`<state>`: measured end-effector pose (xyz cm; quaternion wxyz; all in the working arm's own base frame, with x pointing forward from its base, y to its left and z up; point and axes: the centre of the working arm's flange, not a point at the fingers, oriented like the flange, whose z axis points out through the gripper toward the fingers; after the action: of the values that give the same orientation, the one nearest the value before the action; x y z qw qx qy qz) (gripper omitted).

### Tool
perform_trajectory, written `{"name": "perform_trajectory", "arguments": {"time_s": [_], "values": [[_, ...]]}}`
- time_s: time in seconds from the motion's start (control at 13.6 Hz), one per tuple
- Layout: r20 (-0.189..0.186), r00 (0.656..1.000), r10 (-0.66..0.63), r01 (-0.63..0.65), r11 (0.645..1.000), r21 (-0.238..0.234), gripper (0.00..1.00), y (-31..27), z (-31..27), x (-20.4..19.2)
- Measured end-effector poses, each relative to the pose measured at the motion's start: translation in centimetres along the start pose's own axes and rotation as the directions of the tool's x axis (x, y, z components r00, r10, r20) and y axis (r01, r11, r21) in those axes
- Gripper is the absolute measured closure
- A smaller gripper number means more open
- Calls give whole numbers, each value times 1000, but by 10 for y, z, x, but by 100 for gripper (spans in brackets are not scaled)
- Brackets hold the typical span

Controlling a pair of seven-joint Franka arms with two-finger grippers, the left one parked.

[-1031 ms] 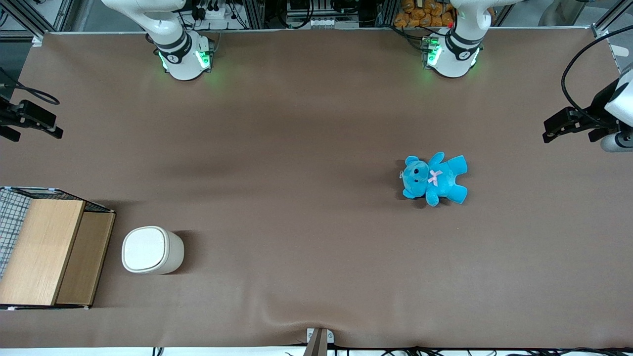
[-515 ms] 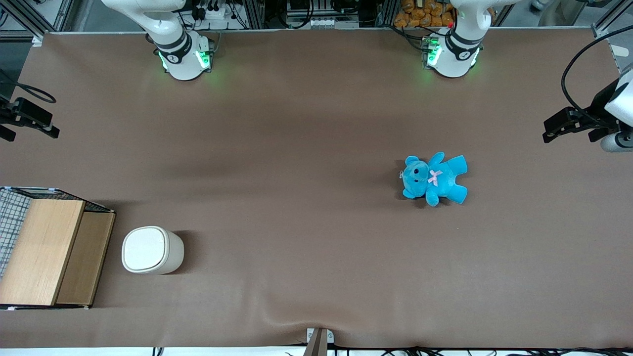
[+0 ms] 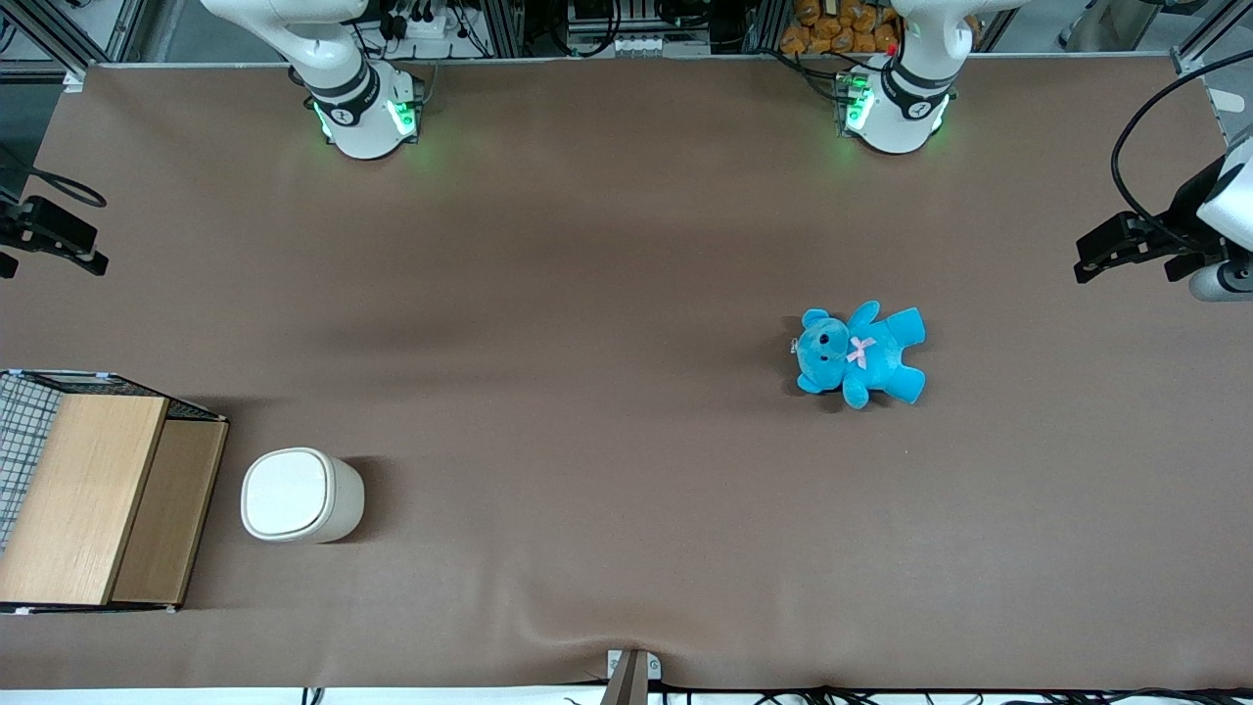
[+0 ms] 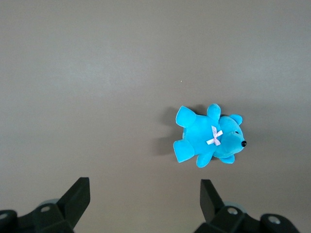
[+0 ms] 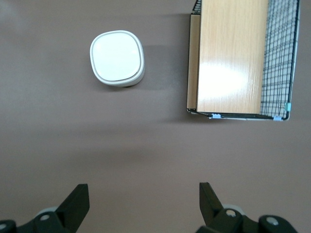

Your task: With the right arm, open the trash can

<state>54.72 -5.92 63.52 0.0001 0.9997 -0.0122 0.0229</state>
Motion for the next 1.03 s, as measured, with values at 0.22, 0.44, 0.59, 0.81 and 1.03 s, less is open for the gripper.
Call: {"name": "perform_trajectory", "arguments": {"time_s": [0.22,0.44,0.59,0.81,1.03], "values": [[0,1000,25,-25,1000,-1,0,-4,0,0],[0,1000,25,-25,1000,-2,0,-4,0,0],[0,1000,26,-26,1000,-2,0,-4,0,0],[1,1000,29,-29,1000,-3,0,-3,0,0],[1,1000,30,-30,1000,-3,0,-3,0,0]]}}
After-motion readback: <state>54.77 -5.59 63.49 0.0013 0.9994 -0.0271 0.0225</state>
